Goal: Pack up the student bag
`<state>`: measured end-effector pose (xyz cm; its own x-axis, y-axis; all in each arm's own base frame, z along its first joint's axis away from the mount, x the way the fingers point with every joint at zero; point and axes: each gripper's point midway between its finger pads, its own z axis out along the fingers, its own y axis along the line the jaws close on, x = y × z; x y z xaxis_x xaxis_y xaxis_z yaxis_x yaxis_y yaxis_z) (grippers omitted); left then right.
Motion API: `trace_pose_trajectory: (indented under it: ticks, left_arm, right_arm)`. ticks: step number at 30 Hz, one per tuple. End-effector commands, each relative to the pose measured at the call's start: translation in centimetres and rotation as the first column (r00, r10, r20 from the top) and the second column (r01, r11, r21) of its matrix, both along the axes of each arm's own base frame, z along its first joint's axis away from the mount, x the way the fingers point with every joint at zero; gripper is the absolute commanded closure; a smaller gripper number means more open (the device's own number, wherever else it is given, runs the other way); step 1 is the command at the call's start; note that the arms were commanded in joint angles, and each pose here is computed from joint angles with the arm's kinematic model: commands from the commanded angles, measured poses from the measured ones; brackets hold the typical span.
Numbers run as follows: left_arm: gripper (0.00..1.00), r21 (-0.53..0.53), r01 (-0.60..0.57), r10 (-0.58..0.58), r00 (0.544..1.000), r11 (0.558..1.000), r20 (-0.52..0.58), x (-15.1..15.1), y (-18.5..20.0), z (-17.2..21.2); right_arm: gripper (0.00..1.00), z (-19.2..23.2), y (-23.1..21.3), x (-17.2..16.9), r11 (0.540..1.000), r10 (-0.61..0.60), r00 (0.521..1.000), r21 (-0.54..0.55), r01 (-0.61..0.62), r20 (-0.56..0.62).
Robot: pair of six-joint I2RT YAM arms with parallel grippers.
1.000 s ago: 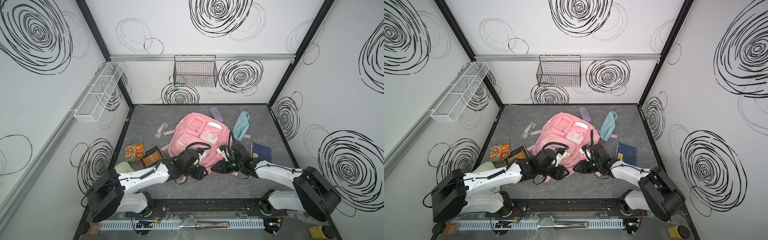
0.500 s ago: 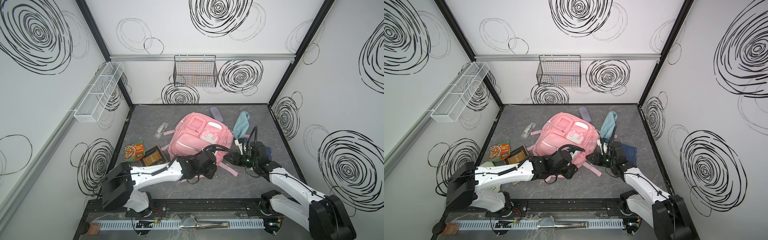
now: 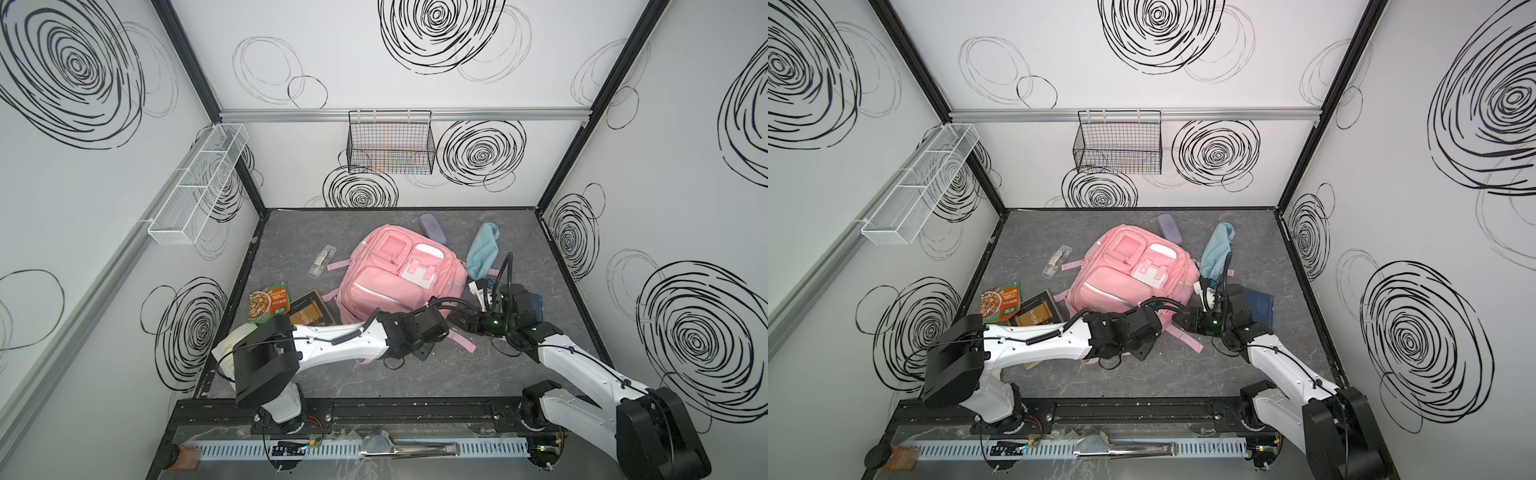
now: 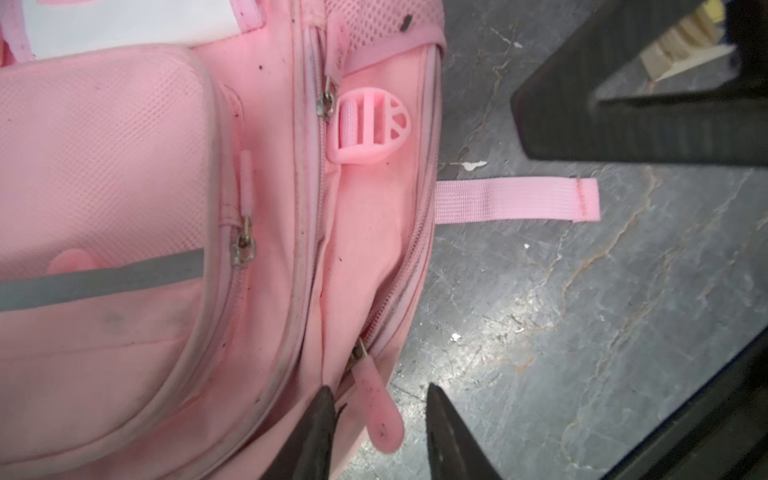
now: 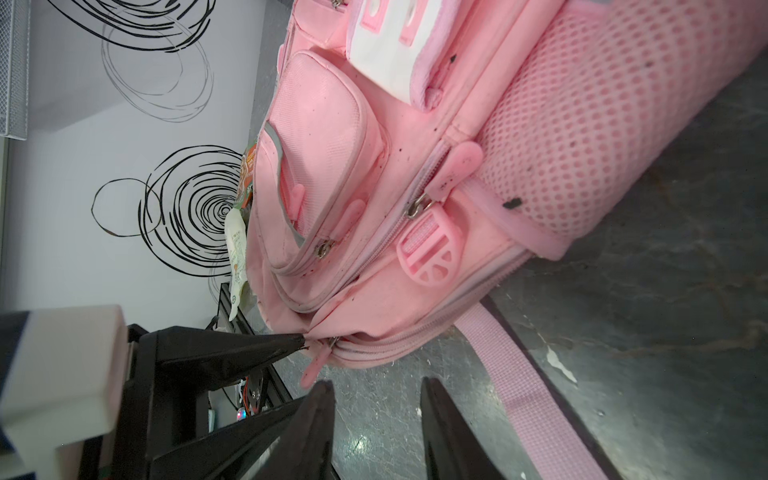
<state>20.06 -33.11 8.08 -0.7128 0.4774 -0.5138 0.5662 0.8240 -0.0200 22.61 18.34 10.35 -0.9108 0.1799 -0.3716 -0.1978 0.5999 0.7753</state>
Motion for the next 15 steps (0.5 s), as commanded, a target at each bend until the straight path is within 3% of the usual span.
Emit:
trace_pose_trajectory:
  ticks: [1,9,15]
  left_arm:
    - [0.64,0.01,0.015,-0.015,1.0,1.0,0.004,0.5,-0.3,0.1]
    - [0.79,0.004,-0.007,0.007,1.0,1.0,-0.005,1.0,0.0,-0.2]
    - [0.74,0.018,-0.015,0.015,1.0,1.0,-0.017,1.1,0.7,-0.6]
  right_arm:
    - [0.61,0.4,0.0,0.1,1.0,0.01,1.0,0.001,-0.01,0.011]
    - [0.62,0.2,-0.1,0.1,1.0,0.011,1.0,0.002,-0.011,0.007]
    - [0.62,0.2,-0.1,0.2,1.0,0.012,1.0,0.0,-0.012,0.004]
